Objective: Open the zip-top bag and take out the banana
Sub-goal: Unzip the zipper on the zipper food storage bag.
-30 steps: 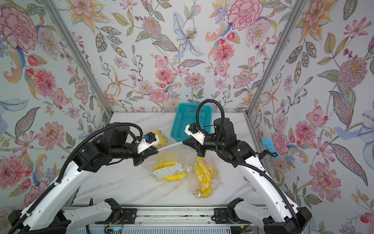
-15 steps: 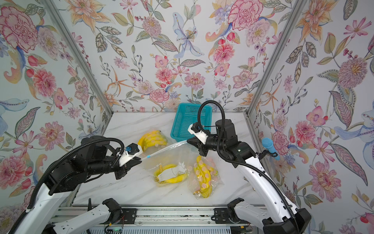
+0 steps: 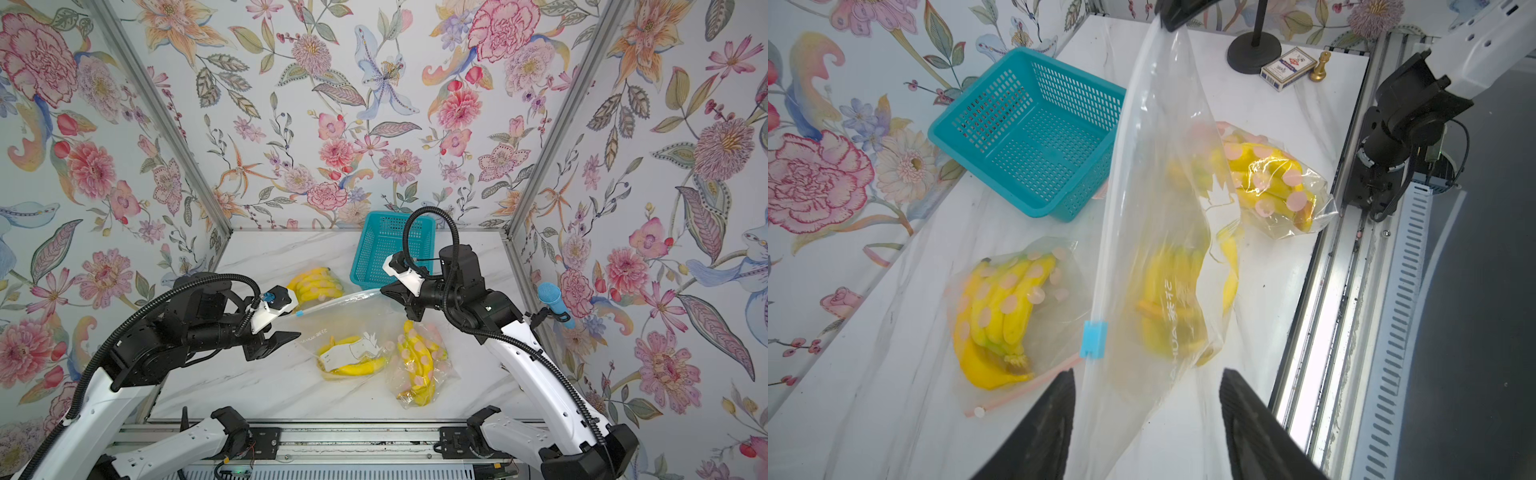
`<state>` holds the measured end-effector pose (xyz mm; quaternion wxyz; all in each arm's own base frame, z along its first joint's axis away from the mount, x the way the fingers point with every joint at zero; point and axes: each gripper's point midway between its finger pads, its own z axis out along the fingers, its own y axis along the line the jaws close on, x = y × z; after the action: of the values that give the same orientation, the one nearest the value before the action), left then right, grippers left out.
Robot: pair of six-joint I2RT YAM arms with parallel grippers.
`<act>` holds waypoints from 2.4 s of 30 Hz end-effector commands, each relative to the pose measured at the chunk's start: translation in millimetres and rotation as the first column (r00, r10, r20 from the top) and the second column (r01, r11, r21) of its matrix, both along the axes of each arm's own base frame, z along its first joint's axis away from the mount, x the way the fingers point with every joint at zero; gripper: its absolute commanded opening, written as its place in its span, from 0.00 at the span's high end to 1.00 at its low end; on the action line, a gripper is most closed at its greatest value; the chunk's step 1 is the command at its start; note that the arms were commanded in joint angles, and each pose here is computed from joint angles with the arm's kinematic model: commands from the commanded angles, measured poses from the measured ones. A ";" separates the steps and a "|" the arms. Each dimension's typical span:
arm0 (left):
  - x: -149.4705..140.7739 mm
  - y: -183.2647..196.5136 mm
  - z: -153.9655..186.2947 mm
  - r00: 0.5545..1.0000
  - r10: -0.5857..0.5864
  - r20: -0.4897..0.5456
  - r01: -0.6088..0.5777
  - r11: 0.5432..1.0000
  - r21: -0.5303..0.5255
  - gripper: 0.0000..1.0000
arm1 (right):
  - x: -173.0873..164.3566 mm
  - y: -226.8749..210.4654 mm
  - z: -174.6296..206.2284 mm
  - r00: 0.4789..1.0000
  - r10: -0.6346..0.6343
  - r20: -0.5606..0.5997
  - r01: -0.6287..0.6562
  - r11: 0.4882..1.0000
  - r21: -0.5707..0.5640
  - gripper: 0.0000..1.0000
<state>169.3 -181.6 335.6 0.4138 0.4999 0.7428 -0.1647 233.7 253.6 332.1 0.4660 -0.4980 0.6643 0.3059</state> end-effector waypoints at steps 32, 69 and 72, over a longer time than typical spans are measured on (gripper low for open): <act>24.0 3.9 -15.0 1.000 0.016 0.018 -0.019 0.990 0.143 0.77 | -7.2 6.6 12.0 1.000 0.024 0.016 -0.024 0.999 0.027 1.00; 4.6 34.9 -19.6 0.997 0.071 -0.002 -0.068 0.972 0.224 0.92 | 38.9 -28.4 13.3 0.977 -0.203 0.069 0.204 0.979 -0.021 1.00; 1.9 37.6 -19.4 0.997 0.077 -0.001 -0.075 0.972 0.222 0.92 | 39.2 -28.5 13.8 0.977 -0.202 0.069 0.204 0.979 -0.020 1.00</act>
<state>181.9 -171.2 322.9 0.3827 0.5285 0.7510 -0.1014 250.7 242.2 335.0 0.4816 -0.4717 0.6837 0.2795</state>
